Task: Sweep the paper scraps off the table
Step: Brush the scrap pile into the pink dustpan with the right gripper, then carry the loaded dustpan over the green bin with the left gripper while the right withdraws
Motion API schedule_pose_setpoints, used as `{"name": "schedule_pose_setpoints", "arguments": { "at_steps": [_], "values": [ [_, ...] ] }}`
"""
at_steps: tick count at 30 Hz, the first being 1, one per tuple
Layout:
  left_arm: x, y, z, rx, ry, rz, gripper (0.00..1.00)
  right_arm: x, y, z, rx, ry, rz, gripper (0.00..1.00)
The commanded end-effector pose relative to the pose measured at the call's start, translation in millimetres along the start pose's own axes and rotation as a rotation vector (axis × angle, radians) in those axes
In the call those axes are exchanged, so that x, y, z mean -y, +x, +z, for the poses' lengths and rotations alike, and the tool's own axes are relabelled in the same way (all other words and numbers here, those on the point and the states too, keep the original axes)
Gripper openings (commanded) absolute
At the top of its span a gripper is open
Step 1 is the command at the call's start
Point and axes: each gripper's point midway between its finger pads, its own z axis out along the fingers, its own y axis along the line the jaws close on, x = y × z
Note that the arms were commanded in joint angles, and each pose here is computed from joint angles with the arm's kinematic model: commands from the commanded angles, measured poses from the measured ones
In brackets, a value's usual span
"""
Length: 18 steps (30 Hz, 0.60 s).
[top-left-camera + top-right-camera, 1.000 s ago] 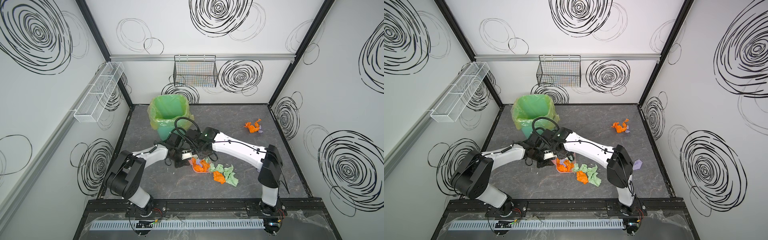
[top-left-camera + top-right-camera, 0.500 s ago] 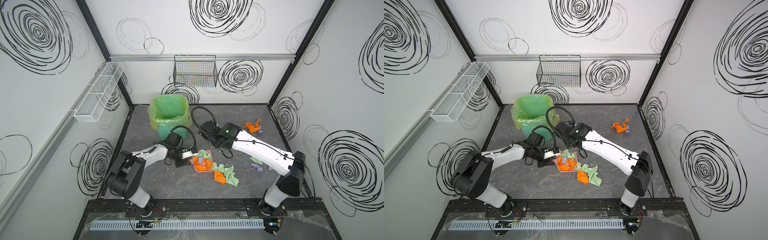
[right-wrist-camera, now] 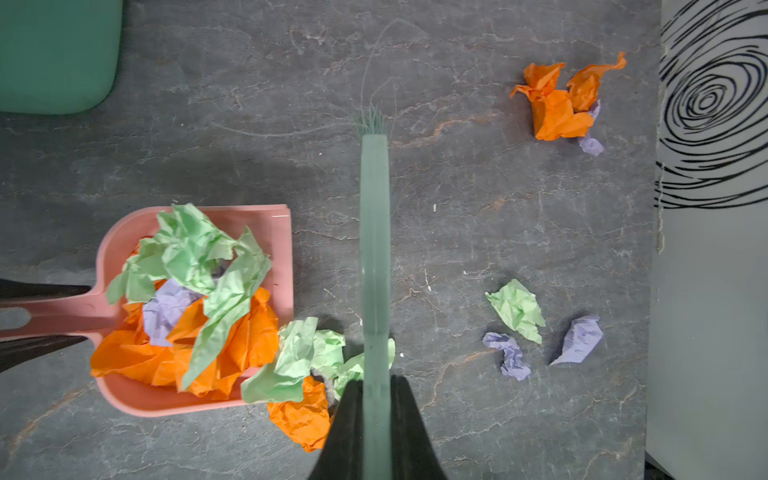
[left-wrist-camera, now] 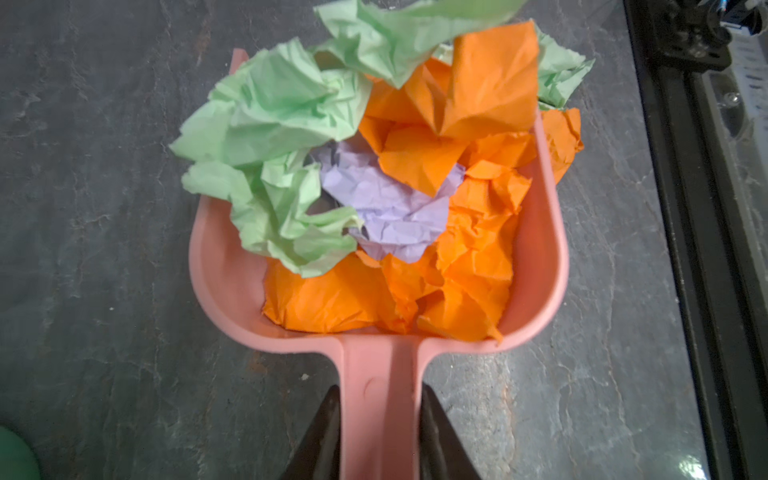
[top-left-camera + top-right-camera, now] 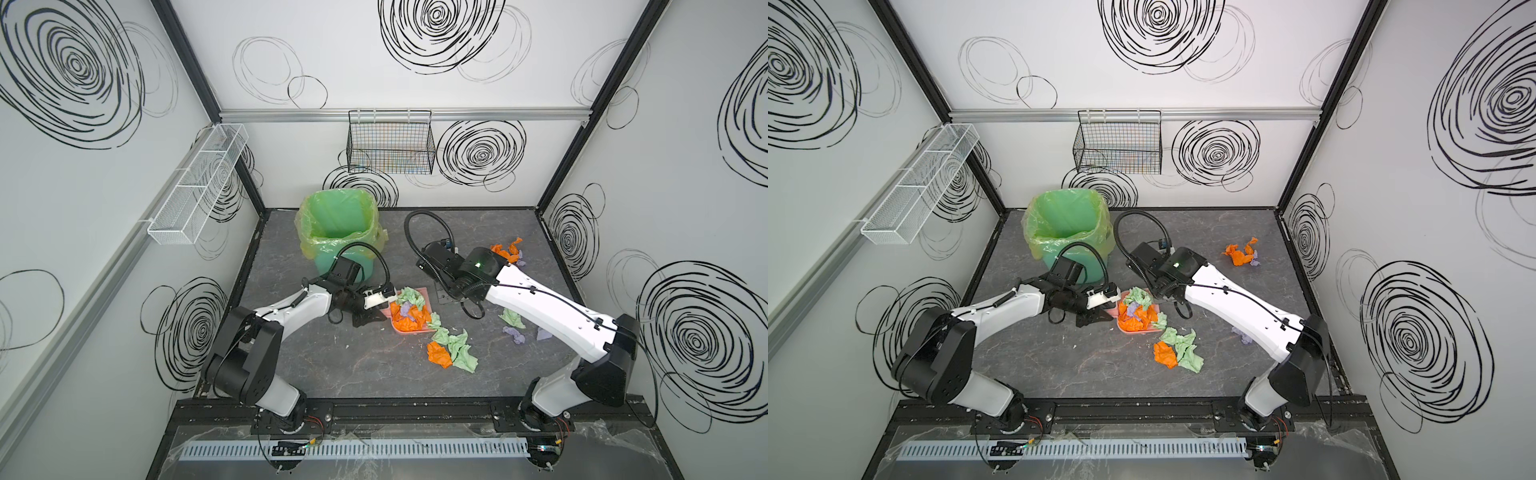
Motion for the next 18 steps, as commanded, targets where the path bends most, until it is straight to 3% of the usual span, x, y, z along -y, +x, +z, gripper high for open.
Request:
{"name": "schedule_pose_setpoints", "arguments": {
  "at_steps": [1, 7, 18],
  "values": [
    [1, -19, -14, 0.048, 0.011, 0.017, 0.0, 24, -1, 0, 0.025, 0.052, 0.044, 0.0],
    [2, -31, -36, 0.024, 0.033, 0.04, 0.0, 51, 5, 7, 0.02, 0.064, 0.079, 0.0],
    [-9, -72, -103, -0.004, -0.055, 0.135, 0.0, 75, 19, 27, 0.006, 0.062, 0.114, 0.0]
  ]
}}
